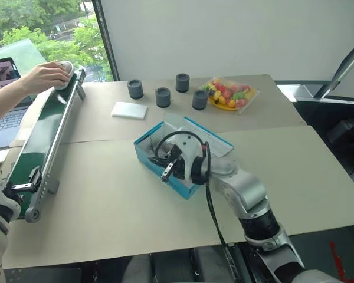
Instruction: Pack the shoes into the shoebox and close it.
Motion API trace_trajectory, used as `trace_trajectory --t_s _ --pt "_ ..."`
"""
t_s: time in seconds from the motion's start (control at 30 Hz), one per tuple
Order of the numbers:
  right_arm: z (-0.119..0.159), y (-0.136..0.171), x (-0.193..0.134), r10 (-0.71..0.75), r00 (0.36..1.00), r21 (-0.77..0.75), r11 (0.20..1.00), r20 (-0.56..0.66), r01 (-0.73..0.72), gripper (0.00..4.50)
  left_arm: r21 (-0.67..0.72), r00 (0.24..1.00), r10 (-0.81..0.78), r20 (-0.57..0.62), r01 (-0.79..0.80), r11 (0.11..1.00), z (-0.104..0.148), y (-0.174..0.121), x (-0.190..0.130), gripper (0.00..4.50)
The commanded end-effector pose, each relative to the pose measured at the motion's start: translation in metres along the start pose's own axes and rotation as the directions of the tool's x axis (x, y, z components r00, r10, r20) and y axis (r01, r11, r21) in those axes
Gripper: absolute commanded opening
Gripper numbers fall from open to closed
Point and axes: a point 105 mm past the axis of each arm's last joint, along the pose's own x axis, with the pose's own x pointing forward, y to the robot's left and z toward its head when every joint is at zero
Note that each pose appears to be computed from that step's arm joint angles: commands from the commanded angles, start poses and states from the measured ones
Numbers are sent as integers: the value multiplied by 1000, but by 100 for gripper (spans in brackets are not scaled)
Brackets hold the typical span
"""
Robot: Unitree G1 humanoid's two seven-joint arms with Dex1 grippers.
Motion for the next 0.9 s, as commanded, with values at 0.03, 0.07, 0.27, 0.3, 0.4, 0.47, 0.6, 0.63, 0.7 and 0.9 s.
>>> trace_trajectory --t_s 0.03,0.07,0.27,0.3,0.4,0.47,0.6,0.63,0.7,0.9 --pt "9 3 -2 0 999 -57 998 48 3 2 10 999 25 47 -25 1000 8 6 -4 450" --pt "8 4 -2 1 999 -62 998 46 2 2 10 999 27 44 -27 1000 7 7 -4 450" --pt "8 16 2 68 996 -149 987 56 -59 2 -7 999 21 29 -21 1000 0 9 -5 450" --pt "8 17 2 77 995 -157 985 61 -67 2 -15 999 17 29 -17 1000 -1 8 -5 450" --pt "6 16 3 79 995 -171 983 55 -68 2 -18 999 18 28 -18 1000 -2 9 -5 450" --pt "5 14 4 73 996 -181 982 50 -63 28 -24 999 26 27 -25 999 -3 10 -5 450" --pt "5 12 4 78 995 -164 984 64 -66 138 -26 999 26 22 -26 999 -5 10 -5 450" --pt "5 13 3 84 994 -162 984 69 -72 172 -25 999 26 21 -25 999 -5 10 -5 450" --pt "6 14 3 97 992 -162 983 78 -84 251 -23 999 28 20 -28 999 -6 11 -6 450" --pt "9 25 -1 211 973 -229 956 96 -184 446 -25 1000 27 -2 -27 999 -14 16 -6 450"
